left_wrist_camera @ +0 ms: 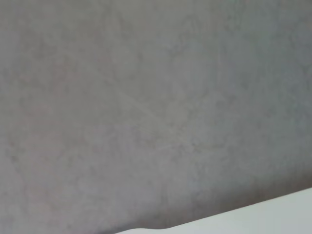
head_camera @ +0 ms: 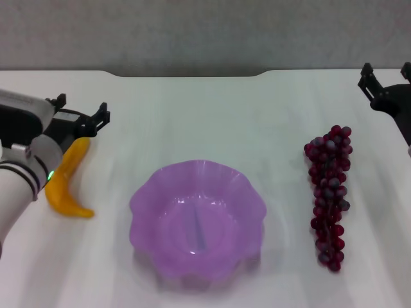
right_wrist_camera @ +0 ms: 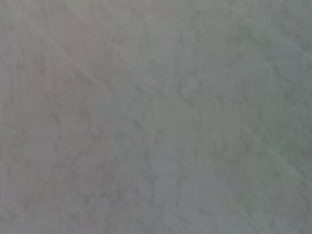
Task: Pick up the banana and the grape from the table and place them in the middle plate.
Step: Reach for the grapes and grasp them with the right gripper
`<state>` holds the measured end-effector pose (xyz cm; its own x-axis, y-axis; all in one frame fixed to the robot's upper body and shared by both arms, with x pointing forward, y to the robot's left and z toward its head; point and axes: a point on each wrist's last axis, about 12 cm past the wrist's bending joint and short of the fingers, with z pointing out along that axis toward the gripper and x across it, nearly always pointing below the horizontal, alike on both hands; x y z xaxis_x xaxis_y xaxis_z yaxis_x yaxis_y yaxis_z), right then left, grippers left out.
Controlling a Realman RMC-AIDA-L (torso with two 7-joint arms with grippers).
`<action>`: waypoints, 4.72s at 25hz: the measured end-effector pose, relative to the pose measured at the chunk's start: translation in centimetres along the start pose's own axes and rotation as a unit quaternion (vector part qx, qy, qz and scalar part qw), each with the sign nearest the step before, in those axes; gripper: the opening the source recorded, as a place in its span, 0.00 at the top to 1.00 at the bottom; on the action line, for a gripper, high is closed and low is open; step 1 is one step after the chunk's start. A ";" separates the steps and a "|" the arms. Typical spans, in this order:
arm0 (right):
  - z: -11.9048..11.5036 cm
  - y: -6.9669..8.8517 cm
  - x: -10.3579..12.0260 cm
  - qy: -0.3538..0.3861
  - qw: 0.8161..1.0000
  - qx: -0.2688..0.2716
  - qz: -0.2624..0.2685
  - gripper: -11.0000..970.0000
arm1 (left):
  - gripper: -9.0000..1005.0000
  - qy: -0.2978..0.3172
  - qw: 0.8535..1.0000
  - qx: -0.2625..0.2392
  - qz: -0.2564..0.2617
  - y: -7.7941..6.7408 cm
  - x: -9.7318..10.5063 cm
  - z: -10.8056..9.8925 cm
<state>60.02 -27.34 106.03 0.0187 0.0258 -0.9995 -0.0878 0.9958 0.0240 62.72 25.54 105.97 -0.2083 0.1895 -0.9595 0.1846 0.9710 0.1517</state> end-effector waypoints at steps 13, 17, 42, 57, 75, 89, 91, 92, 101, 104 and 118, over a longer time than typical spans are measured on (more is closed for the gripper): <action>-0.3 0.2 0.1 -0.003 1.000 0.000 0.005 0.16 | 0.11 -0.039 0.999 -0.007 -0.019 0.1 -1.0 -0.1; -0.7 0.0 0.4 0.002 1.000 0.001 0.004 0.16 | 0.11 -0.032 0.999 -0.002 -0.027 -0.2 -1.8 0.3; 2.0 4.2 1.0 0.180 0.981 -0.036 0.061 0.16 | 0.11 0.009 0.999 -0.018 -0.033 0.9 -1.7 -0.2; 2.1 0.1 -1.6 0.250 0.968 -0.012 0.031 0.16 | 0.11 0.014 0.999 -0.021 -0.023 1.1 -1.4 -0.3; 0.5 1.1 0.6 0.313 0.949 -0.035 0.036 0.19 | 0.11 0.010 1.000 -0.018 -0.021 0.9 -1.7 -0.2; 0.3 3.8 2.7 0.331 0.941 -0.070 -0.007 0.20 | 0.11 0.008 1.000 -0.016 -0.021 0.8 -1.8 -0.1; 0.2 3.7 2.8 0.332 0.941 -0.065 0.005 0.20 | 0.11 0.009 1.000 -0.017 -0.021 0.8 -1.7 -0.1; 0.1 3.6 2.8 0.333 0.941 -0.061 0.011 0.20 | 0.11 0.009 1.000 -0.017 -0.021 0.8 -1.7 -0.2; -1.1 2.9 2.5 0.323 0.944 -0.050 0.045 0.22 | 0.11 0.018 0.999 -0.023 -0.024 1.3 -1.1 -0.5; -1.4 2.3 2.4 0.313 0.947 -0.036 0.058 0.22 | 0.11 0.018 0.999 -0.023 -0.024 1.3 -1.1 -0.5; -0.6 2.1 3.9 0.331 0.943 -0.022 0.039 0.22 | 0.11 0.010 1.000 -0.017 -0.021 0.8 -1.6 -0.2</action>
<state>59.29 -25.24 102.17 -0.6137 0.0250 -0.7891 -0.1045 0.9881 0.1125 63.06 26.04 107.71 -0.2353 0.1506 -0.9602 0.1421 0.9826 0.1193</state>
